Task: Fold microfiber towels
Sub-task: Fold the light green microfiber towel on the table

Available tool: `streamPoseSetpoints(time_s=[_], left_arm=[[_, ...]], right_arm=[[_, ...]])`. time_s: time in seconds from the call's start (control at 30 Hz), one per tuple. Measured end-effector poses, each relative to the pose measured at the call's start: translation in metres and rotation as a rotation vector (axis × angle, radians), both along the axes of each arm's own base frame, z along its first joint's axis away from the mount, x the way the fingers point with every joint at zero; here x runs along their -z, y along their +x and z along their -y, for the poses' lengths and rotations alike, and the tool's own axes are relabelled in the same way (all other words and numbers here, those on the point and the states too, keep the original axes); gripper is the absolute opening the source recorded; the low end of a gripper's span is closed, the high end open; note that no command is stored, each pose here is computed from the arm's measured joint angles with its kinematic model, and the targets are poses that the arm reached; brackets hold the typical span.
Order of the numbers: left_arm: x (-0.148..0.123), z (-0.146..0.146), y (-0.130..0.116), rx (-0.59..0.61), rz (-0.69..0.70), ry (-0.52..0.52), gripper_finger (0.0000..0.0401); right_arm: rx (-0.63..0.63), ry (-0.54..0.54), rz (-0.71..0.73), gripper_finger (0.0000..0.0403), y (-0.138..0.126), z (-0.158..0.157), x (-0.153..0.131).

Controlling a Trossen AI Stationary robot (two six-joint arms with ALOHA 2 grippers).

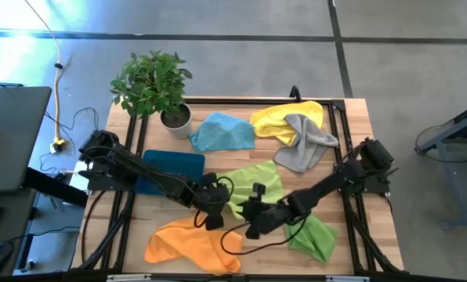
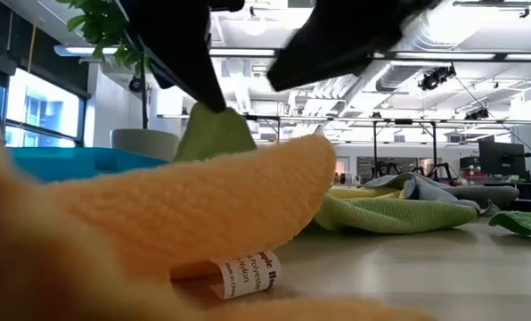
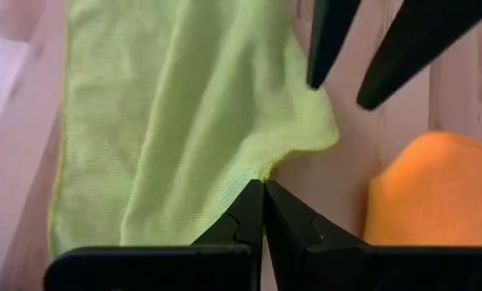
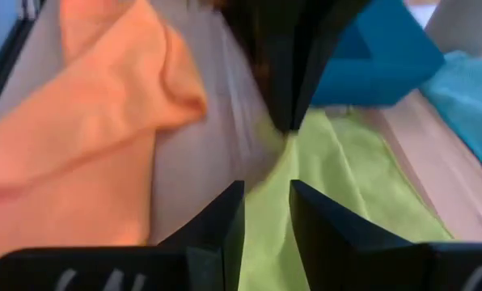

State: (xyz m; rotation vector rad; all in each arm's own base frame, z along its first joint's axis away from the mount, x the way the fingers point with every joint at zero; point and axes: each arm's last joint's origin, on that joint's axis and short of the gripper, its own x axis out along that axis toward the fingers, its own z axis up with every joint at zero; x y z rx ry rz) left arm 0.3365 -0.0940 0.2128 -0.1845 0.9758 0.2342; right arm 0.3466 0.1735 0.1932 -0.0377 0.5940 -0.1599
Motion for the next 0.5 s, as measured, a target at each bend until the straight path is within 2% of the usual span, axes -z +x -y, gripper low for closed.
streamPoseSetpoints(time_s=[0.3, 0.5], left_arm=[[-0.002, 0.0, 0.0, 0.102, -0.021, -0.03, 0.0], [-0.006, -0.001, -0.001, 0.14, -0.012, -0.042, 0.0]], right_arm=[[0.038, 0.032, 0.093, 0.0095, 0.014, -0.001, 0.011], [0.056, 0.049, 0.096, 0.0149, 0.019, 0.001, 0.018]])
